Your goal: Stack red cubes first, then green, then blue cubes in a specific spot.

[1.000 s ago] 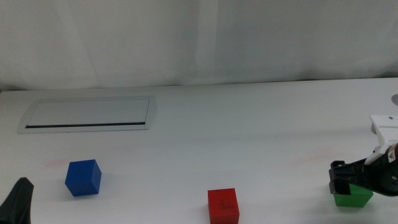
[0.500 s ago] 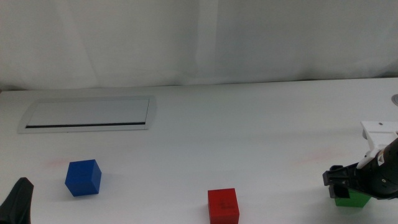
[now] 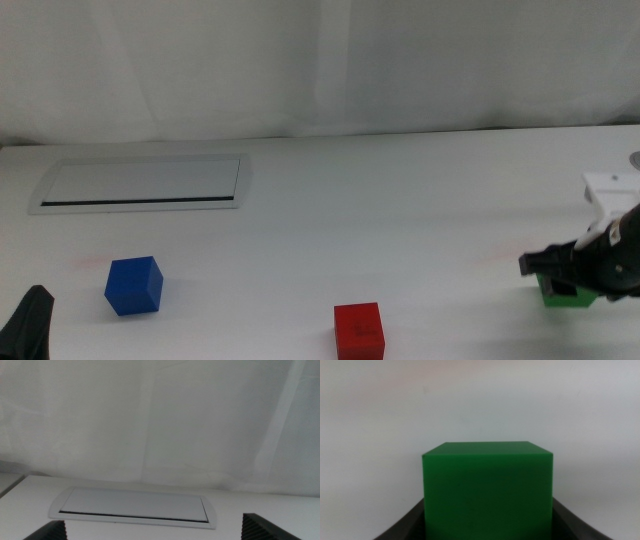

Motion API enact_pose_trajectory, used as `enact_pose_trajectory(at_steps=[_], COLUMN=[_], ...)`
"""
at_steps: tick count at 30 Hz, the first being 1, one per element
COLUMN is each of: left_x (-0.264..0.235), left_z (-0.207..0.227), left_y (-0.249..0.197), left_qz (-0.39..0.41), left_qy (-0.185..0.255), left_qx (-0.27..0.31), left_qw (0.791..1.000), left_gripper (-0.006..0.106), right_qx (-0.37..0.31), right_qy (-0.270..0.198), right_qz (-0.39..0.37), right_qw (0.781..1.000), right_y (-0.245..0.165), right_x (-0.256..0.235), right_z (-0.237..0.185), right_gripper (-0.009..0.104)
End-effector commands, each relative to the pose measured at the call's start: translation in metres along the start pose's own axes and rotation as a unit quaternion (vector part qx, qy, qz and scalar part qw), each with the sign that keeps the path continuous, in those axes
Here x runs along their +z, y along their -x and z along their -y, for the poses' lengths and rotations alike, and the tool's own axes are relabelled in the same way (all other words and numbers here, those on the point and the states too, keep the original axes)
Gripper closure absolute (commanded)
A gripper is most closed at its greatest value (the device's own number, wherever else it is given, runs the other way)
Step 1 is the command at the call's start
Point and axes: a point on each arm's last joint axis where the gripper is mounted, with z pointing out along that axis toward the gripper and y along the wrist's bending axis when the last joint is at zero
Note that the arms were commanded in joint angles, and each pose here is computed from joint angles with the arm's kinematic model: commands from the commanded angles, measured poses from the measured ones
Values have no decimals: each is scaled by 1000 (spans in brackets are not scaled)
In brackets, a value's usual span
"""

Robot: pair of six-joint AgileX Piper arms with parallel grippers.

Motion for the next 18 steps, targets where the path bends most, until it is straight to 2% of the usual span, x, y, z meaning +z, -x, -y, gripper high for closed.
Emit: enact_pose_trajectory(at_steps=[1, 7, 10, 18], left_x=[0, 0, 0, 0], left_z=[0, 0, 0, 0], left_y=[0, 0, 0, -1], left_qz=[6, 6, 6, 3], left_qy=[0, 0, 0, 0], left_qx=[-3, -3, -3, -3], left_qw=[1000, 1000, 1000, 1000], left_gripper=[14, 14, 14, 14], right_qx=[4, 4, -3, -20], right_qy=[3, 30, 38, 55], right_qz=[21, 73, 72, 86], right_qw=[1000, 997, 997, 995], right_y=[10, 31, 35, 22], right_x=[-20, -83, -110, -149], right_z=[0, -14, -30, -84], right_gripper=[97, 98, 98, 98])
